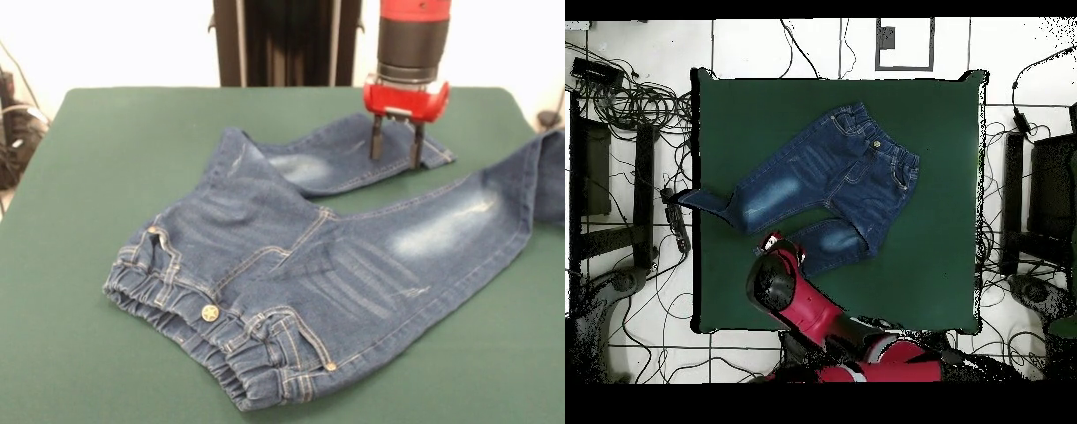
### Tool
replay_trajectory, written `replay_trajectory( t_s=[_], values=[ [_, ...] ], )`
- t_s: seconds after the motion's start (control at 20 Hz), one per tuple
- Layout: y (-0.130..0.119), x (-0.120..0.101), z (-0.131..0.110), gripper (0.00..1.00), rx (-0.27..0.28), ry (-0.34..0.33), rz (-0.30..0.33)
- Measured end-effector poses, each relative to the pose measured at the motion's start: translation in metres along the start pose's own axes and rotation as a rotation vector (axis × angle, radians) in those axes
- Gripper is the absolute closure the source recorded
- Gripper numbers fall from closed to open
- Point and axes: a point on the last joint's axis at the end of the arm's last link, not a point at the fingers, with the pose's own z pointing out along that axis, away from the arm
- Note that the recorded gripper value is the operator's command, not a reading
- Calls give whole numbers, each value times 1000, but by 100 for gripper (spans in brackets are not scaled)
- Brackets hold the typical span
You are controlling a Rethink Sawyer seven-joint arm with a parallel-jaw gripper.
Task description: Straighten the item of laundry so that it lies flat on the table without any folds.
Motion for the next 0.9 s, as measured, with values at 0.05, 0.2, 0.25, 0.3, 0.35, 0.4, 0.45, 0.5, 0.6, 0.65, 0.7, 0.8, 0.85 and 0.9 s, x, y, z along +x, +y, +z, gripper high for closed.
replay_trajectory(
  t_s=[0.05, 0.2, 0.25, 0.3, 0.35, 0.4, 0.45, 0.5, 0.6, 0.65, 0.7, 0.8, 0.85, 0.9],
  values=[
    [0, -1, -1, 0, -2, 0, -1],
    [0, -8, -9, 0, -14, -3, -7],
    [-1, -10, -11, 0, -16, -3, -8],
    [-1, -12, -13, 0, -18, -4, -8],
    [-2, -14, -15, 0, -20, -4, -7],
    [-3, -18, -20, 0, -22, -2, -6],
    [-5, -20, -24, 0, -23, -1, -5],
    [-6, -22, -26, 0, -23, -2, -5],
    [-7, -24, -32, 0, -24, -2, -6],
    [-8, -25, -33, 0, -24, -3, -7],
    [-8, -26, -35, 0, -24, -3, -8],
    [-9, -27, -39, 0, -26, -4, -12],
    [-9, -27, -41, 0, -27, -6, -14],
    [-9, -28, -42, 0, -26, -7, -15]
  ],
)
